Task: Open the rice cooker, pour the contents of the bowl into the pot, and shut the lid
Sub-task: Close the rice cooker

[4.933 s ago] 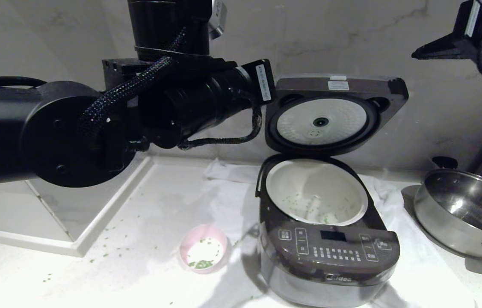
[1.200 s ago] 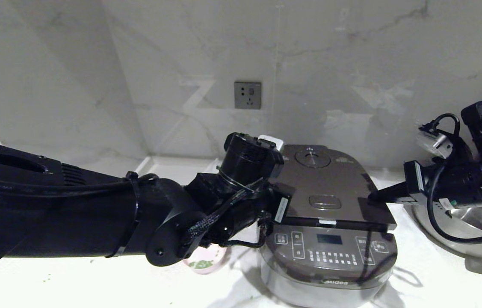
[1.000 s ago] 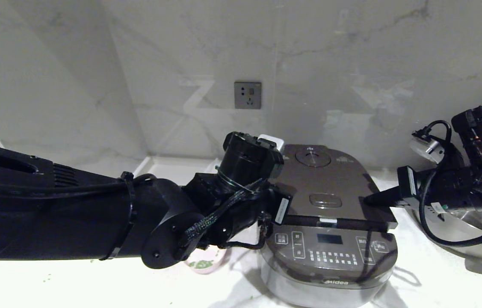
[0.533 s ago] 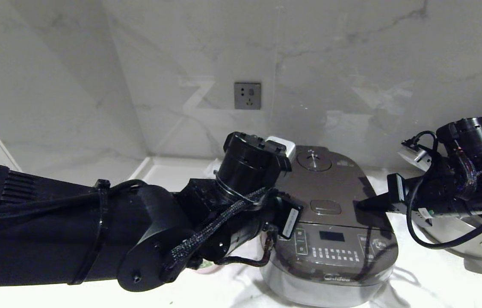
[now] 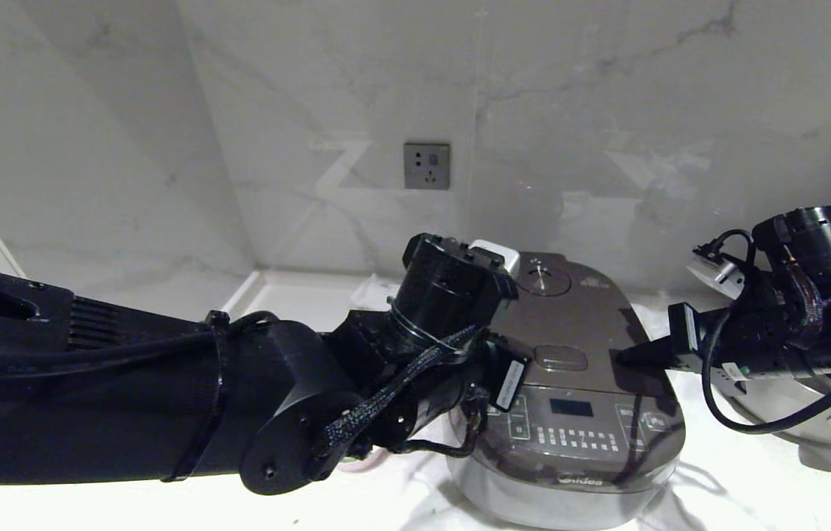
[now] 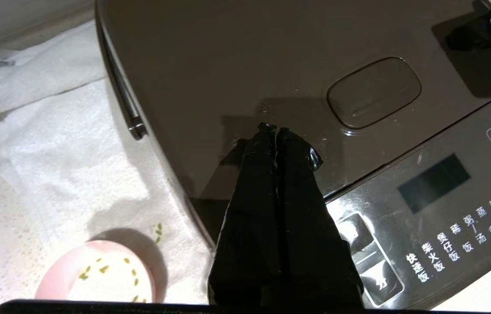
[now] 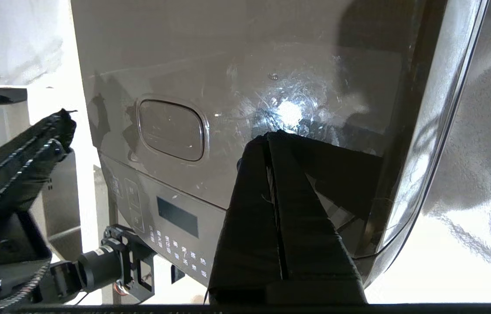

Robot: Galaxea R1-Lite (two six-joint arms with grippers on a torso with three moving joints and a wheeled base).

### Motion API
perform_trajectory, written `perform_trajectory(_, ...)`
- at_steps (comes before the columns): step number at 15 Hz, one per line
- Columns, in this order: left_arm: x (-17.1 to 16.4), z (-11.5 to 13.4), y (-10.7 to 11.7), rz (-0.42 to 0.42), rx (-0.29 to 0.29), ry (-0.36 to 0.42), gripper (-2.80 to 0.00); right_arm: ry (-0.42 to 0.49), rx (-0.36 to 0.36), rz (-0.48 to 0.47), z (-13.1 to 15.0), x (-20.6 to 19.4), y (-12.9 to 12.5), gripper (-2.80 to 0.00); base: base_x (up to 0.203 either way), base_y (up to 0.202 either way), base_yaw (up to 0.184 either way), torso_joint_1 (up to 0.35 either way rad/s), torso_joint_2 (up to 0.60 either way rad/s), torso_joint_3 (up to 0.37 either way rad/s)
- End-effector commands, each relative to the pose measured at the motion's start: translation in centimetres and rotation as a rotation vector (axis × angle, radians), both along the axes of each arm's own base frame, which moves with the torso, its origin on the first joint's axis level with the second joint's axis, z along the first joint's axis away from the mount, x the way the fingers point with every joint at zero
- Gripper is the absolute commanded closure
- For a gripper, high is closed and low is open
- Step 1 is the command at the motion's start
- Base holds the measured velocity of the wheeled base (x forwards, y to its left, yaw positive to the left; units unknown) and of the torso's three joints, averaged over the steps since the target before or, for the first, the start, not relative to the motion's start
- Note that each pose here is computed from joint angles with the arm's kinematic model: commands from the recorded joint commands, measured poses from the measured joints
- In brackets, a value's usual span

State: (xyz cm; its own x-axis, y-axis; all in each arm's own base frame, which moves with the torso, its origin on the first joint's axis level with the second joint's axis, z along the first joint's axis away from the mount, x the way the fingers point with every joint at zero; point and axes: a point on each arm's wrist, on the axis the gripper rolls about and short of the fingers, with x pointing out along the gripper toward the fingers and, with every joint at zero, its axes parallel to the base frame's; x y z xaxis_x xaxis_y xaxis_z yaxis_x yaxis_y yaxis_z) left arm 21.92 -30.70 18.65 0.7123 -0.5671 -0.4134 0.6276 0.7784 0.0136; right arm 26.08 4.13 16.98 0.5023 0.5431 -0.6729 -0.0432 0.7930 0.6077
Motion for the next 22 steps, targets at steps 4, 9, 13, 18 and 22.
perform_trajectory(4, 0.6, -1.7, -0.8, 0.003, 0.037, 0.022, 0.0, 0.016, 0.001, 0.001, -0.3, 0.0, 0.0, 0.0, 0.0, 0.0, 0.0, 0.0, 0.0, 0.0)
perform_trajectory(9, 1.2, -4.1, -1.7, 0.004, 0.083, 0.055, 0.0, 0.02, 0.001, 0.001, -0.4, -0.1, 0.0, 0.0, 0.0, 0.0, 0.0, 0.0, 0.0, 0.0)
perform_trajectory(13, 1.1, -2.8, -1.8, 0.005, 0.051, 0.031, 0.0, -0.007, 0.003, -0.002, 0.3, -0.3, 0.0, 0.0, 0.0, 0.0, 0.0, 0.0, 0.0, 0.0)
perform_trajectory(18, 2.0, 1.7, -1.1, 0.084, -0.079, -0.046, 0.0, -0.08, 0.027, -0.021, 2.6, -1.3, -0.1, 0.0, 0.0, 0.0, 0.0, 0.0, 0.0, 0.0)
perform_trajectory(22, 2.4, 2.5, -0.4, 0.109, -0.11, -0.05, 0.0, -0.107, 0.03, -0.019, 3.2, -1.5, -0.1, 0.0, 0.0, 0.0, 0.0, 0.0, 0.0, 0.0)
